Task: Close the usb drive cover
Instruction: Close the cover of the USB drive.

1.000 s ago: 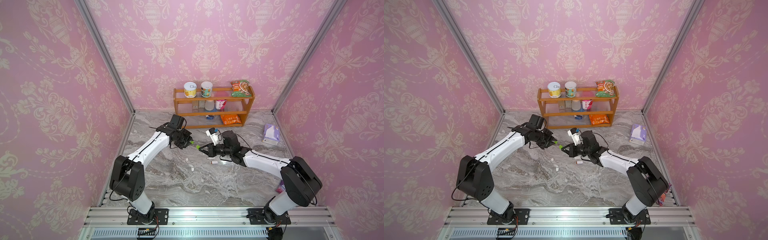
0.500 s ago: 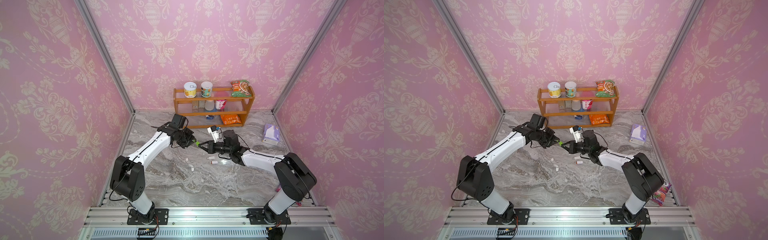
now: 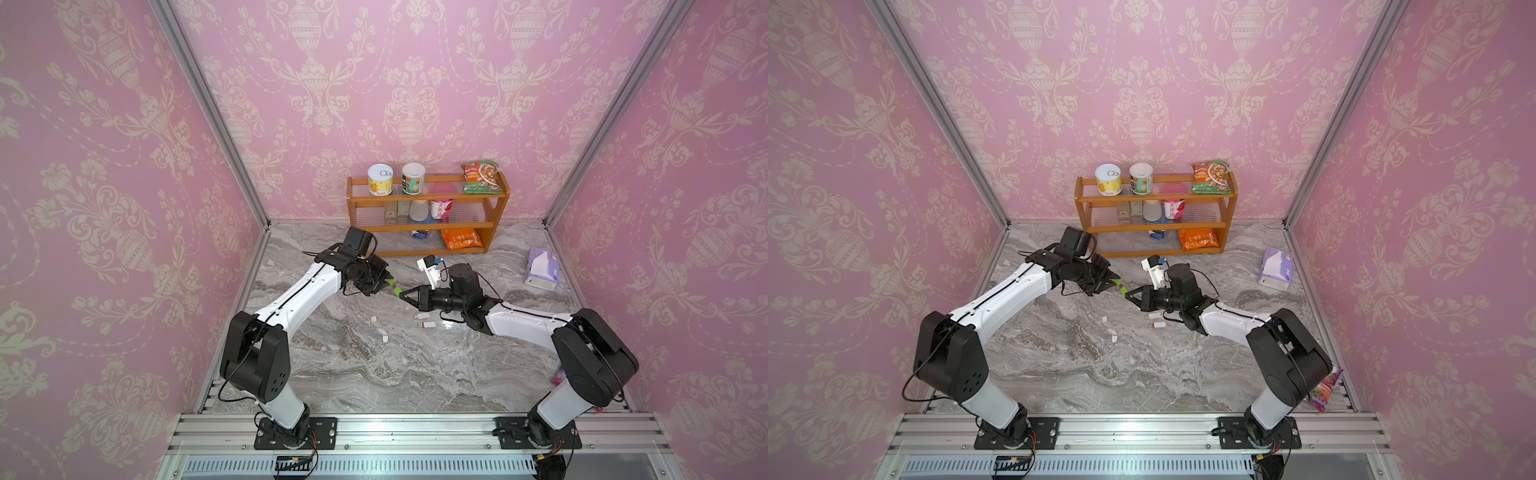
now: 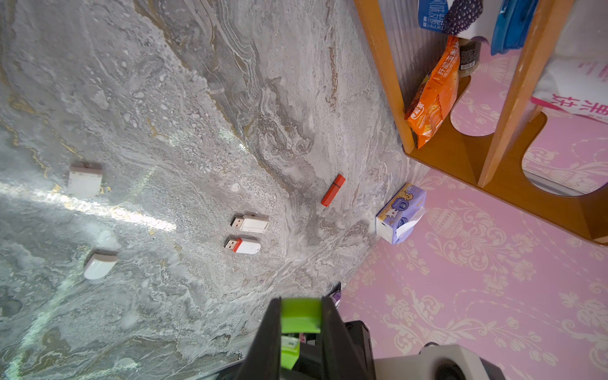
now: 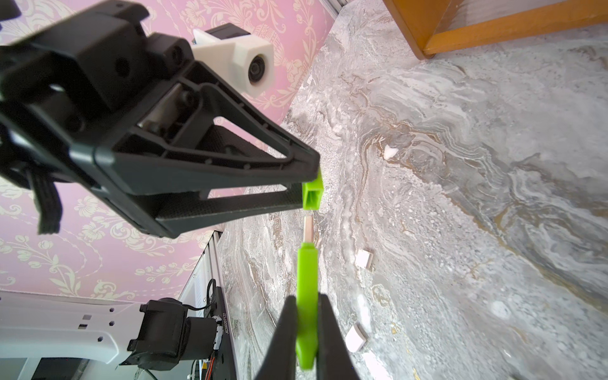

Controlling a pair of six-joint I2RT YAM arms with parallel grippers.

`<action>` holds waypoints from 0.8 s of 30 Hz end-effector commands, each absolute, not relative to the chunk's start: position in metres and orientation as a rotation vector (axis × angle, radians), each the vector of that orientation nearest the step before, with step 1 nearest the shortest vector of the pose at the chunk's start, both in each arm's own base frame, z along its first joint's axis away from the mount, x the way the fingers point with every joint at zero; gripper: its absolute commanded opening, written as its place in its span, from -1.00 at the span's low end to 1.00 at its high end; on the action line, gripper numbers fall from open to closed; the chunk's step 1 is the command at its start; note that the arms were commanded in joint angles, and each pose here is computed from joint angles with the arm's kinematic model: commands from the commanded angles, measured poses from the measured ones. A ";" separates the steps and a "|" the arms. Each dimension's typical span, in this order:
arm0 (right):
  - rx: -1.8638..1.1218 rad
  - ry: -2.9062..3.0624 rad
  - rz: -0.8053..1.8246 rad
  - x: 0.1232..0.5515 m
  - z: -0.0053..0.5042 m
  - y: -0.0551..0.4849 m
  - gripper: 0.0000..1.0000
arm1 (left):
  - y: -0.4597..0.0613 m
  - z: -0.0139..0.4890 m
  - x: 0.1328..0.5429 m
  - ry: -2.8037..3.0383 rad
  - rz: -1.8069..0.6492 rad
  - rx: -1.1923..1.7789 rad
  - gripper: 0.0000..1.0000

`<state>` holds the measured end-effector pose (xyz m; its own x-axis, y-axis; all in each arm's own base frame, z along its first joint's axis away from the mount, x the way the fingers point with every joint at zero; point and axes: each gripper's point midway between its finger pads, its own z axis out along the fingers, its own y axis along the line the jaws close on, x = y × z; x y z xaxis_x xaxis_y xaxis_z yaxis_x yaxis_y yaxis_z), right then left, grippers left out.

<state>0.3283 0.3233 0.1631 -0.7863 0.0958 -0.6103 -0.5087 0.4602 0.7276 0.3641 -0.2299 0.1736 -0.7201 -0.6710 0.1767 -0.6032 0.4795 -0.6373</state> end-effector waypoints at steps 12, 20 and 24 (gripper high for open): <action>-0.357 2.078 1.334 0.330 0.175 0.320 -1.00 | -0.238 0.178 0.359 2.652 -1.078 -1.065 -0.95; -0.344 2.075 1.333 0.333 0.176 0.318 -1.00 | -0.243 0.169 0.357 2.673 -1.096 -1.077 -0.95; -0.343 2.079 1.317 0.331 0.177 0.314 -1.00 | -0.243 0.165 0.357 2.677 -1.092 -1.080 -0.96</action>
<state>0.3319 0.3187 0.1645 -0.7844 0.1066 -0.6110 -0.5033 0.4661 0.7276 0.3615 -0.2374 0.1754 -0.7370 -0.6507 0.1829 -0.5886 0.4847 -0.6470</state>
